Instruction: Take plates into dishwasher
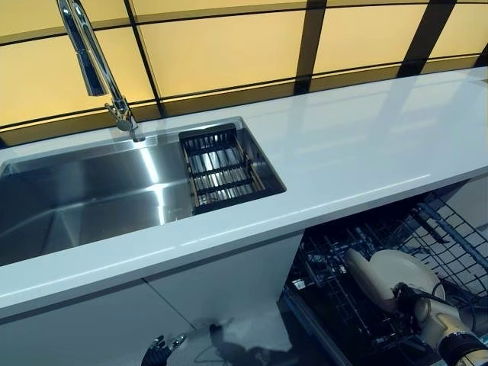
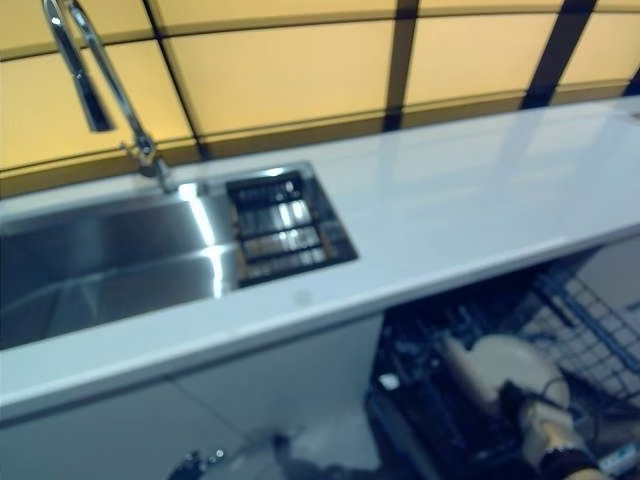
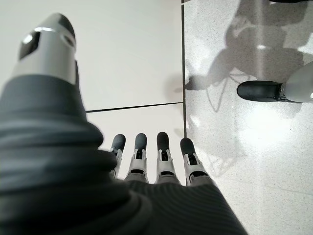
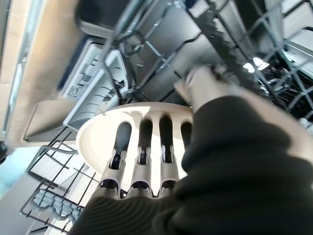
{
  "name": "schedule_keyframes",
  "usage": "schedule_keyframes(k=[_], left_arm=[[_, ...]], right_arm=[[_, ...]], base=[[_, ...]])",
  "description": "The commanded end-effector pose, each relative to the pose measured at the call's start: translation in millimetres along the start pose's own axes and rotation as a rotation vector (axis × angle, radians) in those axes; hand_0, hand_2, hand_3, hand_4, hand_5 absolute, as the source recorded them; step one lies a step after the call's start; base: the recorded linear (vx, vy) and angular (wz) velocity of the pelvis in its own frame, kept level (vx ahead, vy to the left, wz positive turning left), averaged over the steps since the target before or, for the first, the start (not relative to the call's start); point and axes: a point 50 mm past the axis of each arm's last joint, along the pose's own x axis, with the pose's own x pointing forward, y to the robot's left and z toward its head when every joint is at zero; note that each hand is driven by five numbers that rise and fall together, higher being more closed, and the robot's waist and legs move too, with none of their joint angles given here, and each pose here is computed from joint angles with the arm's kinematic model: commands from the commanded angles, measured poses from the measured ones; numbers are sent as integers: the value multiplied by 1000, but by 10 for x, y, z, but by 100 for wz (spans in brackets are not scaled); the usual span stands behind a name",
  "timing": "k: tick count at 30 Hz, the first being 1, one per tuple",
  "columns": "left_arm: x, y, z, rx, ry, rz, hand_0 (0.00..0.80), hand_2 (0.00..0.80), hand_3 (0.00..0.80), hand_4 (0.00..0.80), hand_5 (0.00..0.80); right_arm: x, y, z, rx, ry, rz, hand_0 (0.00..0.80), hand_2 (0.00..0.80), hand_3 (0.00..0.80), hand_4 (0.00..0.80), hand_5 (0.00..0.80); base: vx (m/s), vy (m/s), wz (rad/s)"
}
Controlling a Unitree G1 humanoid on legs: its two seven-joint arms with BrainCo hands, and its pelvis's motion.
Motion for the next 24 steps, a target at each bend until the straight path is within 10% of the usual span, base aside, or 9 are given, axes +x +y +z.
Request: schedule_keyframes(k=[1,17,19,21,24], left_arm=[[79,-27,247,36,-78,-22,0,0,0,0,0],[82,-23,261,32,-79,-15,0,0,0,0,0],[79,-16,251,33,-77,-14,0,0,0,0,0],[78,-13,248,31,-77,-12,0,0,0,0,0],[79,-14,247,30,-76,-11,0,0,0,0,0]], right_arm=[[45,-279,145,-54,11,-114,800,800,800,800,800],[16,-339,65,-107,28,-182,800,800,800,800,800],[9,-343,53,-101,23,-180,433,433,433,433,433],[3,-334,45,-98,23,-181,731,731,731,731,731],[3,-310,39,-100,24,-180,800,800,800,800,800]], base=[[0,0,0],[0,0,0],[0,0,0],[0,0,0],[0,0,0]])
